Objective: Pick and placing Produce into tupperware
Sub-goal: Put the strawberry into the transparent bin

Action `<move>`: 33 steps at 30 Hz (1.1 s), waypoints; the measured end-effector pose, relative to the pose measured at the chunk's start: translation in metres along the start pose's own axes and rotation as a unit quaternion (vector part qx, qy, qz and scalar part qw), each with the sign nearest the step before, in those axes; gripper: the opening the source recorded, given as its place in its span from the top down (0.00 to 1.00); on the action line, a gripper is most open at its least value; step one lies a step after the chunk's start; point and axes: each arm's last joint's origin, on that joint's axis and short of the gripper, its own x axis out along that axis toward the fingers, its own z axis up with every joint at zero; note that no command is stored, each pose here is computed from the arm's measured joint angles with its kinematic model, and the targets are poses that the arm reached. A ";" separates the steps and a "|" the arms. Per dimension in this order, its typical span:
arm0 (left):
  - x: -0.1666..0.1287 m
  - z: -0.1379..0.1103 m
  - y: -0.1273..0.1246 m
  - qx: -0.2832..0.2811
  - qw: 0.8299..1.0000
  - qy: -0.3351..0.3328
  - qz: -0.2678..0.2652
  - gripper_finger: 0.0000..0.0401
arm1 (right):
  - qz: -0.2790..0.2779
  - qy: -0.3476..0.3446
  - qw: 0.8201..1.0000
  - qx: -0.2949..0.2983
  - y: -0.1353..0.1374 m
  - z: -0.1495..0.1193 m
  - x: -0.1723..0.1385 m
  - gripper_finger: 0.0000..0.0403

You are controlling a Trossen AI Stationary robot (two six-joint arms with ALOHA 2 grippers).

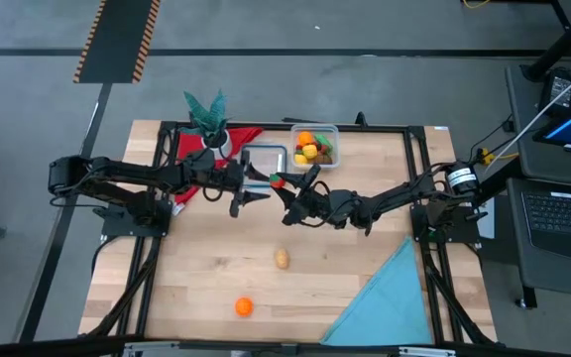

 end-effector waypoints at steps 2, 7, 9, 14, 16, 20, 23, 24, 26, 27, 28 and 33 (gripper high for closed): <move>0.000 -0.001 0.000 -0.001 1.000 0.005 -0.002 0.48 | 0.000 0.001 1.000 0.000 0.000 0.000 0.000 0.54; 0.000 -0.001 0.000 -0.001 1.000 0.005 -0.002 0.48 | -0.014 0.019 1.000 0.000 -0.001 -0.001 0.000 0.54; 0.000 -0.001 0.000 0.001 1.000 0.005 -0.002 0.48 | -0.024 0.034 0.999 -0.001 -0.001 -0.002 0.000 0.54; -0.002 0.000 -0.001 0.002 1.000 0.006 -0.002 0.48 | -0.053 0.077 0.996 -0.001 -0.003 -0.005 -0.001 0.54; -0.004 0.001 -0.002 0.000 1.000 0.013 -0.002 0.48 | -0.064 0.093 0.994 -0.001 -0.004 -0.006 -0.001 0.54; -0.012 0.006 -0.004 -0.002 1.000 0.021 -0.002 0.48 | -0.087 0.121 0.989 0.004 -0.006 -0.007 -0.001 0.54; -0.018 0.008 -0.006 0.008 0.999 0.035 -0.003 0.48 | -0.119 0.152 0.981 0.015 -0.009 -0.008 -0.002 0.54; -0.019 0.009 -0.007 0.012 0.999 0.036 -0.004 0.48 | -0.130 0.163 0.978 0.018 -0.010 -0.009 -0.002 0.54; -0.022 0.009 -0.007 0.014 0.999 0.043 -0.004 0.48 | -0.150 0.188 0.970 0.022 -0.013 -0.011 -0.002 0.54; -0.022 0.008 -0.008 0.013 0.999 0.047 -0.004 0.48 | -0.158 0.198 0.967 0.024 -0.014 -0.012 -0.002 0.54; -0.022 0.008 -0.008 0.014 0.999 0.048 -0.004 0.48 | -0.163 0.203 0.965 0.025 -0.014 -0.012 -0.002 0.54; -0.023 0.004 -0.008 0.036 0.997 0.061 -0.007 0.48 | -0.174 0.204 0.962 0.058 -0.015 -0.014 -0.001 0.54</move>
